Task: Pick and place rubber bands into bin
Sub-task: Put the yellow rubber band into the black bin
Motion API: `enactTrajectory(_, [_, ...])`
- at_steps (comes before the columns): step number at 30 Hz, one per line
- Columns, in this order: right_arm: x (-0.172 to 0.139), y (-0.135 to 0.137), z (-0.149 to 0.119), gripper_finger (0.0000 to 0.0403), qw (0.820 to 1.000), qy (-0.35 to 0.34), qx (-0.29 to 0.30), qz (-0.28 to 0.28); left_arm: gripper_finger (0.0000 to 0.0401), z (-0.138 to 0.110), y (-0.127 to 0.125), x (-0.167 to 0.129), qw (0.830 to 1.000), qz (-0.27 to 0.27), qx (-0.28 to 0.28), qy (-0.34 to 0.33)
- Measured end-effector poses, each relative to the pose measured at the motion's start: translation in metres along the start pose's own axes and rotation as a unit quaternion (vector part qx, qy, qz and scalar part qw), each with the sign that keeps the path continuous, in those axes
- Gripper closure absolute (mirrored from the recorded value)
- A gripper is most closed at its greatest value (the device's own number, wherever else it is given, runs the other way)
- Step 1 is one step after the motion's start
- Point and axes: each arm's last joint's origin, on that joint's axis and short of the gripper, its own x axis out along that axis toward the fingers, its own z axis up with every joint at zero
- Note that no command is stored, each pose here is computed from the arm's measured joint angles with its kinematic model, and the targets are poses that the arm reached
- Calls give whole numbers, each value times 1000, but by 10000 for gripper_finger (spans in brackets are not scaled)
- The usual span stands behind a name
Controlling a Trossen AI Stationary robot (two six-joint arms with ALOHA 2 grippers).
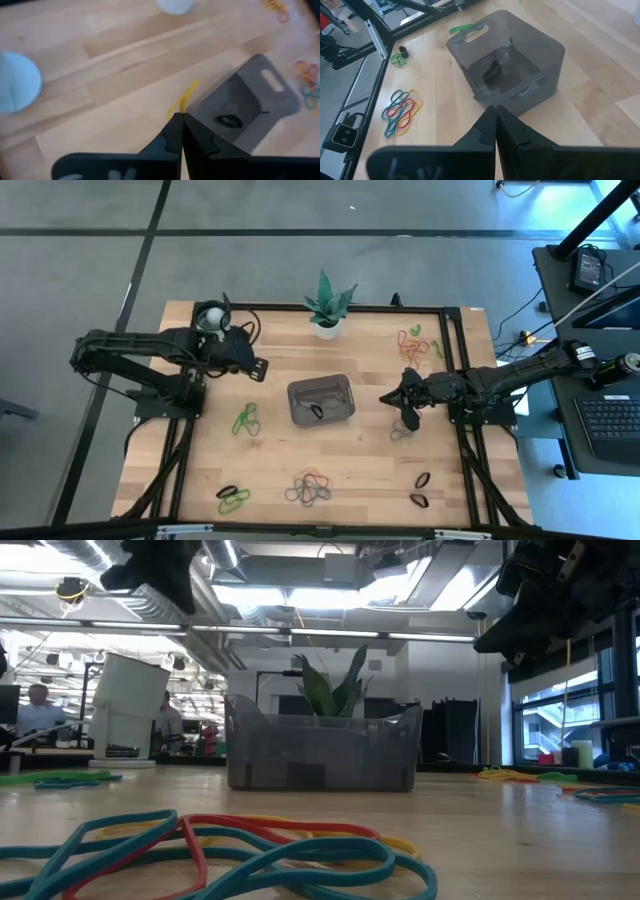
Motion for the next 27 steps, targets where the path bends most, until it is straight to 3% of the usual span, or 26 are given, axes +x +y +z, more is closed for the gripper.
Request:
enactTrajectory(13, [0, -1, -1, 398, 1000, 5, -13, -3, 400, 26, -28, -24, 994, -74, 61, -53])
enactTrajectory(27, [0, -1, -3, 398, 1000, 14, -15, -7, 400, 52, -102, -24, 978, -105, 165, -75])
